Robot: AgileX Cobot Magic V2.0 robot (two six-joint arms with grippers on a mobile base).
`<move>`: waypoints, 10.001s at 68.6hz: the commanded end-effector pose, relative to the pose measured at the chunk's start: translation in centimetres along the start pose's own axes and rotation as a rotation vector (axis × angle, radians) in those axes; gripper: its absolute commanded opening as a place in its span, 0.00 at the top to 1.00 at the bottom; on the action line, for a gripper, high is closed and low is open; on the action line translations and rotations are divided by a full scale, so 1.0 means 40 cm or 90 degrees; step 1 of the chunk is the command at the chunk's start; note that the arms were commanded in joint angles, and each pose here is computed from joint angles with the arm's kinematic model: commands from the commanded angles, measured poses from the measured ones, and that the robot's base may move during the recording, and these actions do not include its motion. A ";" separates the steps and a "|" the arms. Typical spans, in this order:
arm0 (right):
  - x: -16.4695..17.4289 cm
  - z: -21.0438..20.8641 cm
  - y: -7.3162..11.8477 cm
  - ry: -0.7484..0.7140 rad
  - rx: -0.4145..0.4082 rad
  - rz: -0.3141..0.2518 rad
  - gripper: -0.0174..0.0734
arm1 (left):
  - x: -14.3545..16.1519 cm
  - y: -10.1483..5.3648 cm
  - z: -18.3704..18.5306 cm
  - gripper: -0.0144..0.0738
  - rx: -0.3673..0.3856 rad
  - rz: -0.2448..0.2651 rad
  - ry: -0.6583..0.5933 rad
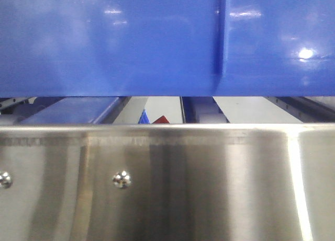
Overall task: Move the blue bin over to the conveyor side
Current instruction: 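Close both grippers on the blue bin's side walls, then lift the blue bin with both grippers and pull it off the rack, then hold the blue bin with both grippers while backing away from the rack, then carry the blue bin with both grippers toward the red-framed table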
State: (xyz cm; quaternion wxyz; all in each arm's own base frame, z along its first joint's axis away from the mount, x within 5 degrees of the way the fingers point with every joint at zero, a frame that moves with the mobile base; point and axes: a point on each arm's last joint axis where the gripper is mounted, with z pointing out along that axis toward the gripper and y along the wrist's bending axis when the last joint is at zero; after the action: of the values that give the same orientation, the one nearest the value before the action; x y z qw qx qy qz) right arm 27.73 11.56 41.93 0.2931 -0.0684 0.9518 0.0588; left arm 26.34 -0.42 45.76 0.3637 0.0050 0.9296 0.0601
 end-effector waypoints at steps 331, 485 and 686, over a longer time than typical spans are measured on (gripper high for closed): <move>0.174 -0.419 -0.137 -0.422 0.025 -0.017 0.89 | 0.123 -0.021 -0.304 0.85 0.107 -0.055 -0.319; 0.167 -0.427 -0.135 -0.448 0.021 -0.019 0.89 | 0.115 -0.023 -0.307 0.85 0.112 -0.055 -0.344; 0.167 -0.427 -0.135 -0.448 0.021 -0.019 0.89 | 0.115 -0.022 -0.307 0.85 0.110 -0.055 -0.344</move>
State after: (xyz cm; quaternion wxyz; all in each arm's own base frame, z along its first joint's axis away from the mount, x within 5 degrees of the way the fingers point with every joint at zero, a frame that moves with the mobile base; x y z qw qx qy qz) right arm 14.42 3.71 49.73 0.5344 -0.0466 0.8398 0.0833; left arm 15.30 -2.85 49.90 0.5413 0.0045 0.8391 -0.0536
